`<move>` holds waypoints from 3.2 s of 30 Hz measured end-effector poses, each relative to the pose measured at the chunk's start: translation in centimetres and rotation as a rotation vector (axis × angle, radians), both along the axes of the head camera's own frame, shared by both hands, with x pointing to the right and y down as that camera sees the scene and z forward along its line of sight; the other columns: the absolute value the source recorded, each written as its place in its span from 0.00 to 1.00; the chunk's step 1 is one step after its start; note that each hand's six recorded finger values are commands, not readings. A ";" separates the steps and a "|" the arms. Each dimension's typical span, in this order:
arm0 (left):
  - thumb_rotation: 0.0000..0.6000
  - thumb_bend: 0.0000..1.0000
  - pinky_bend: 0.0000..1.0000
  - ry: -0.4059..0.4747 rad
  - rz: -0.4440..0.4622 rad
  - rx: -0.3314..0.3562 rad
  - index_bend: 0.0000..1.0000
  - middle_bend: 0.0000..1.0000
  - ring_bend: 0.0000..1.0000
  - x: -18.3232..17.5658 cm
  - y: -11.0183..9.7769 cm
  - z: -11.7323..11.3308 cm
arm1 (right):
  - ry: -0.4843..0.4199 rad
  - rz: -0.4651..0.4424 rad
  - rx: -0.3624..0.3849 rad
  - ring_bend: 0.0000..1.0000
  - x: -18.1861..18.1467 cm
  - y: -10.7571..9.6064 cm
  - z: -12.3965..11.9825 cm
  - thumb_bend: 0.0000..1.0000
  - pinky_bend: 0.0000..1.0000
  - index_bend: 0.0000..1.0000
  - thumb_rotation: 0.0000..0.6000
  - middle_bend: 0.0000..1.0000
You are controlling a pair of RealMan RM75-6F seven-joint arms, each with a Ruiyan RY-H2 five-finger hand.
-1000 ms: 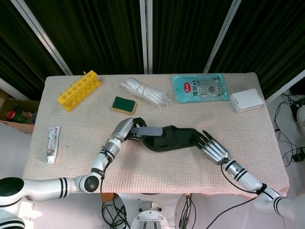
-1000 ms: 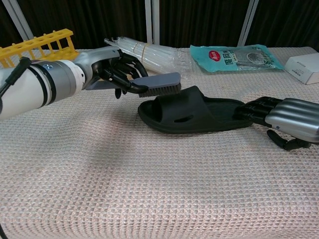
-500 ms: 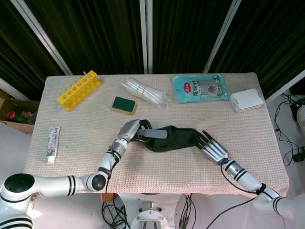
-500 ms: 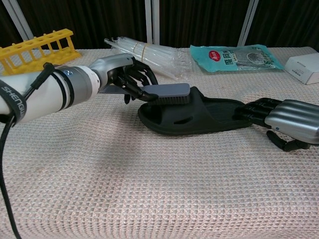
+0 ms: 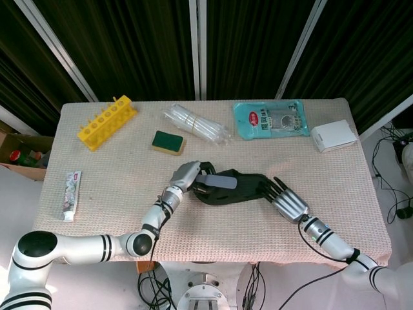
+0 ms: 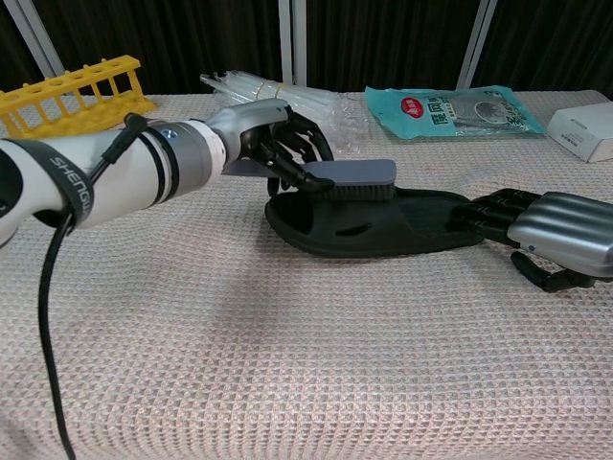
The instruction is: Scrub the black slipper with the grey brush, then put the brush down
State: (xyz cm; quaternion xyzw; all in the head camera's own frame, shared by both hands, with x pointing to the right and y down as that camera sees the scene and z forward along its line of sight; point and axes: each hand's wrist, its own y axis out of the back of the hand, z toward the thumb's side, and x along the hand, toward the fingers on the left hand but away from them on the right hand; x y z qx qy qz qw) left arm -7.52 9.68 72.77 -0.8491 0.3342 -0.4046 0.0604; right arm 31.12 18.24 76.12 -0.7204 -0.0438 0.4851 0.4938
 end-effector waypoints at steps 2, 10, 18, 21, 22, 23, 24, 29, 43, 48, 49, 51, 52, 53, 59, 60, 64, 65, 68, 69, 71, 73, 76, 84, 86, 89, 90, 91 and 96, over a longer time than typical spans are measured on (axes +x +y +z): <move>1.00 0.43 0.65 0.009 0.003 0.000 0.72 0.72 0.68 0.7 -0.1 -0.1 | 0.000 0.001 0.000 0.00 0.0 0.0 0.0 0.79 0.00 0.00 1.00 0.00; 1.00 0.43 0.65 0.009 0.009 0.001 0.73 0.72 0.68 1.0 -0.1 -0.1 | -0.001 0.000 0.003 0.00 0.0 -0.1 -0.1 0.79 0.00 0.00 1.00 0.00; 1.00 0.43 0.65 -0.017 0.002 0.020 0.73 0.73 0.68 -1.2 -0.1 -0.8 | 0.002 -0.007 0.002 0.00 0.0 0.0 -0.1 0.79 0.00 0.00 1.00 0.00; 1.00 0.43 0.66 -0.035 -0.018 0.021 0.73 0.73 0.68 -2.5 -0.2 -0.8 | 0.000 -0.005 -0.001 0.00 0.0 0.1 -0.1 0.79 0.00 0.00 1.00 0.00; 1.00 0.43 0.66 -0.038 -0.024 0.017 0.73 0.73 0.68 -2.8 -0.2 -0.7 | -0.001 -0.005 -0.003 0.00 0.0 0.1 -0.1 0.80 0.00 0.00 1.00 0.00; 1.00 0.43 0.66 -0.042 -0.031 0.014 0.73 0.73 0.68 -3.2 -0.3 -0.6 | -0.001 -0.006 -0.002 0.00 -0.1 0.1 -0.1 0.80 0.00 0.00 1.00 0.00; 1.00 0.43 0.66 -0.045 -0.036 0.013 0.73 0.73 0.68 -3.5 -0.3 -0.6 | 0.000 -0.008 0.000 0.00 -0.1 0.1 -0.2 0.80 0.00 0.00 1.00 0.00; 1.00 0.43 0.66 -0.075 -0.065 0.008 0.73 0.73 0.68 -5.9 -0.5 -0.3 | 0.001 -0.015 0.002 0.00 -0.3 0.2 -0.3 0.80 0.00 0.00 1.00 0.00; 1.00 0.43 0.66 -0.059 -0.041 -0.018 0.73 0.73 0.69 -4.6 0.1 0.5 | 0.012 -0.018 0.000 0.00 -0.2 0.2 -0.2 0.81 0.00 0.00 1.00 0.00; 1.00 0.43 0.66 -0.037 -0.026 -0.011 0.73 0.73 0.69 -3.0 -0.1 0.3 | 0.014 -0.017 -0.007 0.00 -0.2 0.3 -0.1 0.81 0.00 0.00 1.00 0.00; 1.00 0.43 0.66 -0.030 -0.023 -0.010 0.73 0.73 0.69 -2.6 -0.2 0.1 | 0.014 -0.017 -0.008 0.00 -0.2 0.3 -0.1 0.81 0.00 0.00 1.00 0.00; 1.00 0.43 0.66 -0.014 -0.015 -0.007 0.73 0.73 0.69 -1.7 -0.3 -0.2 | 0.012 -0.018 -0.008 0.00 -0.2 0.3 -0.1 0.81 0.00 0.00 1.00 0.00; 1.00 0.43 0.66 -0.007 -0.012 -0.007 0.73 0.73 0.69 -1.3 -0.3 -0.3 | 0.012 -0.019 -0.007 0.00 -0.3 0.3 -0.1 0.81 0.00 0.00 1.00 0.00; 1.00 0.43 0.66 0.000 -0.008 -0.009 0.73 0.73 0.69 -0.9 -0.2 -0.3 | 0.012 -0.020 -0.006 0.00 -0.3 0.3 -0.1 0.81 0.00 0.00 1.00 0.00; 1.00 0.43 0.66 0.010 -0.007 -0.038 0.73 0.73 0.69 0.3 -0.1 0.1 | 0.010 -0.023 -0.008 0.00 -0.5 0.3 0.0 0.81 0.00 0.00 1.00 0.00; 1.00 0.43 0.66 0.008 -0.007 -0.040 0.73 0.73 0.69 0.4 -0.1 0.2 | 0.009 -0.024 -0.009 0.00 -0.6 0.4 0.0 0.81 0.00 0.00 1.00 0.00; 1.00 0.43 0.66 -0.001 -0.002 -0.036 0.73 0.73 0.69 0.3 -0.1 0.2 | 0.009 -0.028 -0.009 0.00 -0.7 0.4 0.0 0.81 0.00 0.00 1.00 0.00; 1.00 0.43 0.66 -0.004 0.000 -0.036 0.73 0.73 0.69 0.2 0.0 0.2 | 0.008 -0.028 -0.009 0.00 -0.7 0.4 0.0 0.81 0.00 0.00 1.00 0.00; 1.00 0.43 0.66 -0.012 -0.002 -0.030 0.73 0.73 0.69 -0.2 -0.2 0.1 | 0.006 -0.029 -0.006 0.00 -0.7 0.3 -0.1 0.81 0.00 0.00 1.00 0.00; 1.00 0.43 0.66 -0.014 -0.004 -0.028 0.73 0.73 0.69 -0.4 -0.2 0.1 | 0.005 -0.030 -0.005 0.00 -0.7 0.3 -0.1 0.81 0.00 0.00 1.00 0.00; 1.00 0.43 0.66 -0.019 -0.012 -0.025 0.73 0.73 0.69 -0.8 -0.4 0.0 | 0.005 -0.031 -0.003 0.00 -0.7 0.4 -0.1 0.81 0.00 0.00 1.00 0.00; 1.00 0.43 0.66 -0.026 -0.018 -0.023 0.73 0.73 0.69 -1.3 -0.5 -0.1 | 0.006 -0.033 -0.003 0.00 -0.7 0.4 -0.1 0.81 0.00 0.00 1.00 0.00; 1.00 0.43 0.66 -0.044 -0.027 -0.030 0.73 0.73 0.69 -2.4 -0.4 0.1 | 0.005 -0.037 -0.002 0.00 -0.9 0.4 -0.1 0.81 0.00 0.00 1.00 0.00; 1.00 0.44 0.66 -0.098 -0.048 -0.043 0.74 0.73 0.69 -5.5 0.0 0.6 | 0.001 -0.042 -0.002 0.00 -1.2 0.4 -0.2 0.81 0.00 0.00 1.00 0.00; 1.00 0.44 0.66 -0.109 -0.050 -0.042 0.74 0.73 0.69 -6.2 0.0 0.5 | 0.003 -0.043 -0.004 0.00 -1.2 0.5 -0.1 0.81 0.00 0.00 1.00 0.00; 1.00 0.44 0.66 -0.122 -0.055 -0.041 0.74 0.73 0.69 -7.2 -0.1 0.4 | 0.006 -0.044 -0.006 0.00 -1.2 0.6 0.0 0.81 0.00 0.00 1.00 0.00; 1.00 0.44 0.66 -0.123 -0.057 -0.041 0.74 0.73 0.69 -7.5 -0.1 0.3 | 0.007 -0.044 -0.006 0.00 -1.2 0.6 0.0 0.81 0.00 0.00 1.00 0.00; 1.00 0.44 0.66 -0.122 -0.059 -0.043 0.74 0.73 0.69 -7.6 -0.1 0.3 | 0.007 -0.044 -0.005 0.00 -1.2 0.6 0.0 0.81 0.00 0.00 1.00 0.00; 1.00 0.44 0.66 -0.102 -0.050 -0.062 0.74 0.73 0.69 -7.1 0.4 0.3 | 0.007 -0.046 -0.001 0.00 -1.2 0.5 -0.1 0.81 0.00 0.00 1.00 0.00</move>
